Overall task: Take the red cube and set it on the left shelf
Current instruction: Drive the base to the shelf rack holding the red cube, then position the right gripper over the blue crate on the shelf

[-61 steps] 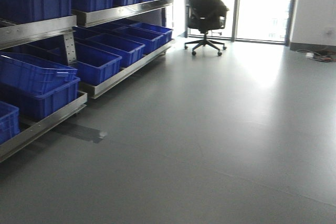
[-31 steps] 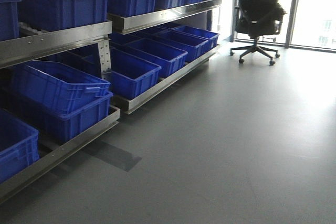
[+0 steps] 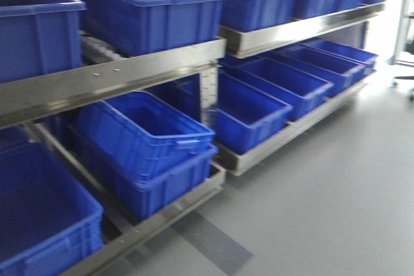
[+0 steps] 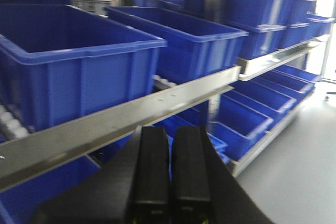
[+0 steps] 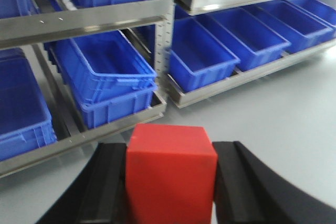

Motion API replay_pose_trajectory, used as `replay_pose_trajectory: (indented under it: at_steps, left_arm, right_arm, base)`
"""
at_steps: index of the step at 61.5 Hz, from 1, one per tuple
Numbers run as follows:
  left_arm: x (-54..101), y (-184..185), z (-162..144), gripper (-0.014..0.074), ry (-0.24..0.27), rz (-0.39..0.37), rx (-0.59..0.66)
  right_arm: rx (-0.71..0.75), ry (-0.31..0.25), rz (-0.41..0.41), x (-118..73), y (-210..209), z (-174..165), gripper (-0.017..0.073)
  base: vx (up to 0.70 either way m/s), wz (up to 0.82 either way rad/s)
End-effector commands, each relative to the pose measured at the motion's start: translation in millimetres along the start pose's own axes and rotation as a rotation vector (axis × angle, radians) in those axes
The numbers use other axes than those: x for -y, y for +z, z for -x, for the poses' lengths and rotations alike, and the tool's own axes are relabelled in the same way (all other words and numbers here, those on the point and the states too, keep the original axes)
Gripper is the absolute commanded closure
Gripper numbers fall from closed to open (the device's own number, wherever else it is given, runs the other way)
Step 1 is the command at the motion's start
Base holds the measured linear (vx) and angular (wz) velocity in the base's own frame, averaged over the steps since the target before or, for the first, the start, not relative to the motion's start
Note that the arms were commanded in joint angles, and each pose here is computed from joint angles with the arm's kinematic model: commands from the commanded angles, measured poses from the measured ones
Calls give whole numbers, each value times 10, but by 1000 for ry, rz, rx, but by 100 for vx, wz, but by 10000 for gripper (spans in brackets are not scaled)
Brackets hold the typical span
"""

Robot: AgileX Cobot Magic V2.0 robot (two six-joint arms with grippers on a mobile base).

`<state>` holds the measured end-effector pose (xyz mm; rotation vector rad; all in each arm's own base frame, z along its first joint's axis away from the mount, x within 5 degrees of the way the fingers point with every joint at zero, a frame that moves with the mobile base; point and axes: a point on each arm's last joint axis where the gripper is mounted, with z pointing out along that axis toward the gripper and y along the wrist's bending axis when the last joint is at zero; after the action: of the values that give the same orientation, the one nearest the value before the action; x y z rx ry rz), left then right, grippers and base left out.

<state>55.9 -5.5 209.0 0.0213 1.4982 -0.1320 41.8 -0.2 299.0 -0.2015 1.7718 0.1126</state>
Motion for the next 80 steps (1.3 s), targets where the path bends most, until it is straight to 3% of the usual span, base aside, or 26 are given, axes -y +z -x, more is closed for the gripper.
replay_pose_trajectory:
  at_steps: [1,40,80]
  left_arm:
    - [-14,-7,0,492,-2,8,69]
    - [-14,-7,0,492,-2,8,69]
    - [-14,-7,0,492,-2,8,69]
  right_arm:
    - [106,-21,9,-5,-27,157,501]
    - [104,-21,8,-5,-27,155,501]
    - [104,-21,8,-5,-27,155,501]
  base:
    - [55,65]
    - [43,63]
    - [16,39]
